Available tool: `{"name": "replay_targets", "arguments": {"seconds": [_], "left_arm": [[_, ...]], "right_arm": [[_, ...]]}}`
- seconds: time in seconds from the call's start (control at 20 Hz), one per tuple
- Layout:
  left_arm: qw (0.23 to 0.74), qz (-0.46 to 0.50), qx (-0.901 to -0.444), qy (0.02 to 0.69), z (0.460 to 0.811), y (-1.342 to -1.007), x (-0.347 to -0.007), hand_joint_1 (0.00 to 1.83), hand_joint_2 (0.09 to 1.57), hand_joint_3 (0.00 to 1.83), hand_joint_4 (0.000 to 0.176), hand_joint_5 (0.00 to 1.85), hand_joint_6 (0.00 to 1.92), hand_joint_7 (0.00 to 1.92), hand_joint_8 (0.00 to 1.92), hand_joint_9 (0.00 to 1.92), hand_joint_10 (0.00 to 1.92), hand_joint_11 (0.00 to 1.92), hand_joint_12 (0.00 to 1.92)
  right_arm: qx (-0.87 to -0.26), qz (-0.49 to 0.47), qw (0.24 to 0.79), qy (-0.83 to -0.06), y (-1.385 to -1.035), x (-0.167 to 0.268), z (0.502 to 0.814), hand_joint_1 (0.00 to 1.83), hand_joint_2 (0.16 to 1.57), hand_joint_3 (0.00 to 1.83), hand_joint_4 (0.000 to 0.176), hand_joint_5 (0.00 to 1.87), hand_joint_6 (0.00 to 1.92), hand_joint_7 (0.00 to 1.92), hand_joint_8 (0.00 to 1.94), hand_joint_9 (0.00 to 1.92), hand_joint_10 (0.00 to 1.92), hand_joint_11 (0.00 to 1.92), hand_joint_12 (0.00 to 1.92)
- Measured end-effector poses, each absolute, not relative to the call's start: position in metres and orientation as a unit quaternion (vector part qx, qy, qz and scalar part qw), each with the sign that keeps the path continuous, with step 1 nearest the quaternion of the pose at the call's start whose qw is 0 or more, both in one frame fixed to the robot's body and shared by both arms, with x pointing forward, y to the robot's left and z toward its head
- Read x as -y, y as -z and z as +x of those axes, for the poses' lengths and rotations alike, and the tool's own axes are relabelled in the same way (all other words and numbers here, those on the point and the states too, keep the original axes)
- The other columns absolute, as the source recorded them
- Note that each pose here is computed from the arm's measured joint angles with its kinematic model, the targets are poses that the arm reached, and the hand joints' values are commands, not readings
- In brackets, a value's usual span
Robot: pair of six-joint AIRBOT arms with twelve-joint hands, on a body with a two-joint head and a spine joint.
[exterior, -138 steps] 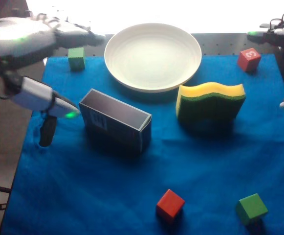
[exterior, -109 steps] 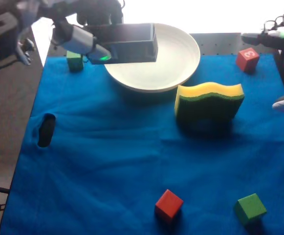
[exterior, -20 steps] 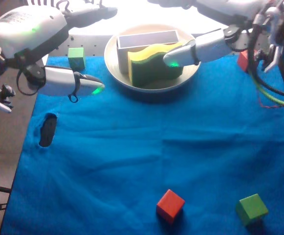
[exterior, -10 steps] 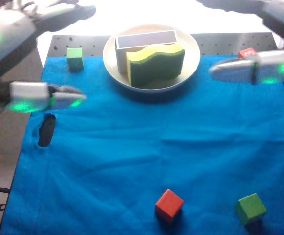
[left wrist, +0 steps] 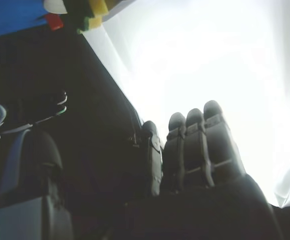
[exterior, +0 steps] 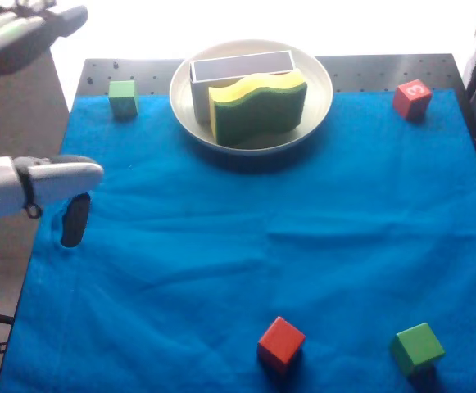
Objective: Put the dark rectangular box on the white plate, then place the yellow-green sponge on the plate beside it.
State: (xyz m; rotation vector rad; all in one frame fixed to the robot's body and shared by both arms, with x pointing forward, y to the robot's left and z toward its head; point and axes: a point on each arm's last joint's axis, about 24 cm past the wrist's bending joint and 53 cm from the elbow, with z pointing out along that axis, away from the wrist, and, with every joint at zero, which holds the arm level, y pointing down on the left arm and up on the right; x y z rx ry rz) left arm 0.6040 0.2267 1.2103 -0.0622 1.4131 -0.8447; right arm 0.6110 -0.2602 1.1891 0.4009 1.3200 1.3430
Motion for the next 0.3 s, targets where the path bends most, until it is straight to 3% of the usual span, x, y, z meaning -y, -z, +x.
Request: {"name": "replay_targets", "arguments": {"seconds": [0.1, 0.15, 0.2, 0.25, 0.3], "left_arm": [[0.688, -0.037, -0.622, 0.372, 0.6023, -1.2141, -0.2346, 0.53, 0.95, 0.00, 0.121, 0.12, 0.00, 0.06, 0.00, 0.03, 0.01, 0.00, 0.00], [0.692, -0.041, -0.618, 0.371, 0.6024, -1.2164, -0.2382, 0.52, 0.96, 0.00, 0.151, 0.13, 0.01, 0.08, 0.01, 0.05, 0.01, 0.01, 0.01], [0.695, -0.044, -0.615, 0.370, 0.6027, -1.2179, -0.2401, 0.51, 0.97, 0.01, 0.143, 0.13, 0.01, 0.08, 0.01, 0.05, 0.01, 0.02, 0.01], [0.697, -0.046, -0.613, 0.370, 0.6026, -1.2194, -0.2410, 0.50, 0.97, 0.01, 0.151, 0.13, 0.00, 0.08, 0.01, 0.06, 0.01, 0.02, 0.01], [0.699, -0.046, -0.609, 0.373, 0.6019, -1.2214, -0.2409, 0.49, 0.95, 0.00, 0.144, 0.13, 0.00, 0.08, 0.00, 0.06, 0.01, 0.01, 0.01]], "right_arm": [[-0.563, 0.168, 0.569, -0.576, -1.1886, 0.2575, 0.6091, 0.71, 0.85, 0.00, 0.152, 0.18, 0.00, 0.14, 0.01, 0.05, 0.01, 0.00, 0.00], [-0.562, 0.169, 0.570, -0.575, -1.1884, 0.2582, 0.6095, 0.69, 0.86, 0.00, 0.151, 0.19, 0.00, 0.14, 0.00, 0.04, 0.01, 0.00, 0.00], [-0.561, 0.172, 0.571, -0.574, -1.1886, 0.2596, 0.6102, 0.70, 0.86, 0.00, 0.159, 0.20, 0.01, 0.15, 0.01, 0.03, 0.00, 0.00, 0.00], [-0.560, 0.174, 0.572, -0.573, -1.1888, 0.2607, 0.6107, 0.69, 0.85, 0.00, 0.156, 0.19, 0.00, 0.15, 0.01, 0.04, 0.00, 0.00, 0.00], [-0.559, 0.175, 0.573, -0.572, -1.1889, 0.2616, 0.6112, 0.69, 0.85, 0.00, 0.160, 0.20, 0.00, 0.15, 0.01, 0.03, 0.00, 0.00, 0.00]]}}
